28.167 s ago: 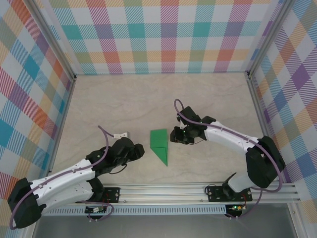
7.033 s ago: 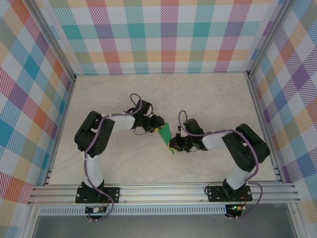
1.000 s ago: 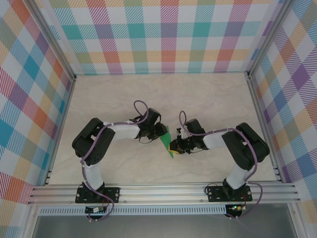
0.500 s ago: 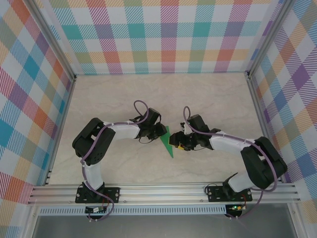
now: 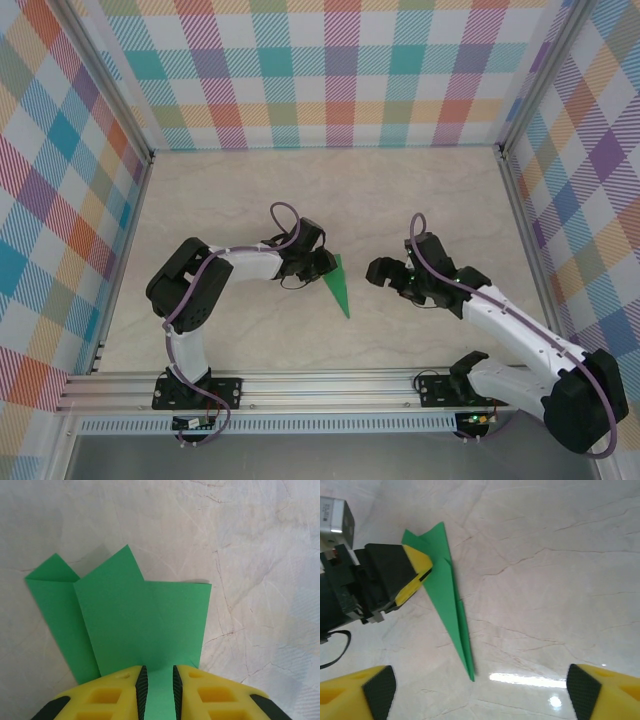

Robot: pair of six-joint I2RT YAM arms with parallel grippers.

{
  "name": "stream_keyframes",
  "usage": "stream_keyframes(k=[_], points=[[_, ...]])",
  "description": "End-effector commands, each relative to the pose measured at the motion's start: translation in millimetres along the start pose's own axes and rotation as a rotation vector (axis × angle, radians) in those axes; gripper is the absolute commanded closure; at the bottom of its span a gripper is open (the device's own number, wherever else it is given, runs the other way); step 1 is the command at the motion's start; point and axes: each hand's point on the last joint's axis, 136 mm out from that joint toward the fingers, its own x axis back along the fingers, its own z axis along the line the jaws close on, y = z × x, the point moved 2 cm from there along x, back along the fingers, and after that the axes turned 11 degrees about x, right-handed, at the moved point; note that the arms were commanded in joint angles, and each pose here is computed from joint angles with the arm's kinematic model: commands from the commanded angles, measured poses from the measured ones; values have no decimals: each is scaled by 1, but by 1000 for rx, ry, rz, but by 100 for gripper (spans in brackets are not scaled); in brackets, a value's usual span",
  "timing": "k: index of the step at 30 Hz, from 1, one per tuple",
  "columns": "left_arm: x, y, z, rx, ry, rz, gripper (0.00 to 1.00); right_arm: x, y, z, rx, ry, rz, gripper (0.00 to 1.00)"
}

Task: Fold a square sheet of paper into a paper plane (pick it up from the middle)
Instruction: Fold the wing for the fifth time at the center of the table.

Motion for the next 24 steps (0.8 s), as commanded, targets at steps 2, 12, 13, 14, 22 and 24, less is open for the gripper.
stream_keyframes(k=[2, 12, 13, 14, 22, 24], points=[[-11, -2, 33, 11, 108, 16, 76, -15, -13, 6, -54, 58, 102, 29], [-16, -3, 32, 15, 118, 35, 76, -54, -30, 58, -53, 387, 278, 85], [-16, -3, 32, 15, 120, 35, 76, -57, -31, 60, -55, 399, 289, 91], [-16, -3, 32, 16, 120, 34, 76, -59, -31, 61, -56, 402, 300, 93], [-16, -4, 33, 17, 123, 38, 77, -88, -40, 58, -79, 367, 361, 100], [-15, -4, 35, 17, 127, 38, 77, -92, -40, 59, -84, 378, 369, 100]])
